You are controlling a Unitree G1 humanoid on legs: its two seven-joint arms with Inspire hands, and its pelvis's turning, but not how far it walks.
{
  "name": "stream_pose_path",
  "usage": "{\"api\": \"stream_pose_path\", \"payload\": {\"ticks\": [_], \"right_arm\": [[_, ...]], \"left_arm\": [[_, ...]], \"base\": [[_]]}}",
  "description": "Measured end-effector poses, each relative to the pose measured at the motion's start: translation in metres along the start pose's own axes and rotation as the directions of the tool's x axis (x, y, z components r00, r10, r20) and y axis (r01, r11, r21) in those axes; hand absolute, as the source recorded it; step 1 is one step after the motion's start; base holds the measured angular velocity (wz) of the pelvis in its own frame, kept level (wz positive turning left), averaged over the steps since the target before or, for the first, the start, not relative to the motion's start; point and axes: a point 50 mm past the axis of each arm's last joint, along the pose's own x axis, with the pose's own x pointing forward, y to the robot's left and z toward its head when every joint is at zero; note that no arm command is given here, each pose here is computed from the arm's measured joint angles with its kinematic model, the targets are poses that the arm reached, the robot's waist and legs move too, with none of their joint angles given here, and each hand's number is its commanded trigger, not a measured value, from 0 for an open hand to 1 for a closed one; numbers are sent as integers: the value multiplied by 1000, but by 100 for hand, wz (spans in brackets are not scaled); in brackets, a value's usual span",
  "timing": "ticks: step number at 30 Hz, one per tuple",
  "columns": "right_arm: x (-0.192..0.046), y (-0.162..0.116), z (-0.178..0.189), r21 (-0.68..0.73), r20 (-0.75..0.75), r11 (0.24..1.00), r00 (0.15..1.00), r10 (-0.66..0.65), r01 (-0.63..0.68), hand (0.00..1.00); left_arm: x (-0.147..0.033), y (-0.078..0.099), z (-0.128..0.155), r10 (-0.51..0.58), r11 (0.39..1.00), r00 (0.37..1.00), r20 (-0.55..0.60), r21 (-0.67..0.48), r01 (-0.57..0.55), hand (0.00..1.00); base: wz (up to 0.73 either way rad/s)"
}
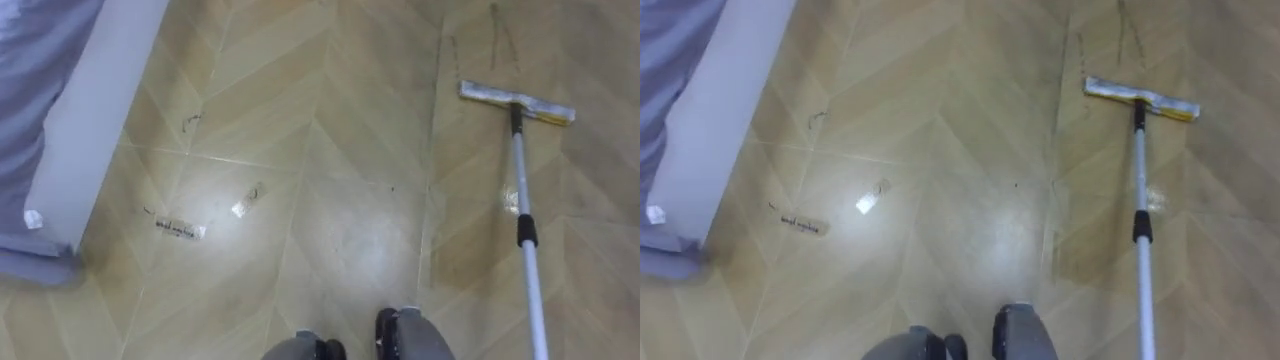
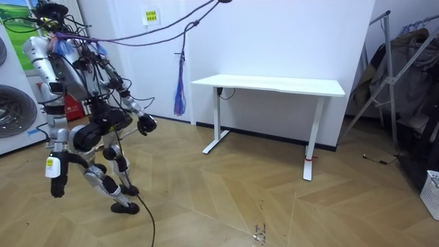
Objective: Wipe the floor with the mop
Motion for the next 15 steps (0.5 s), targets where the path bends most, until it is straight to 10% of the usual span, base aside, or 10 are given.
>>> {"api": "stream_pose_path", "payload": {"ticks": [8, 15], "right_arm": [[-47, -13, 130, 25, 375, 1000, 927, -23, 15, 100], [-19, -24, 72, -50, 242, 997, 969, -39, 53, 100]], "left_arm": [[-1, 11, -1, 43, 998, 999, -2, -38, -43, 0], [-2, 3, -3, 7, 999, 1000, 5, -37, -7, 0]], "base": [[-5], [17]]}}
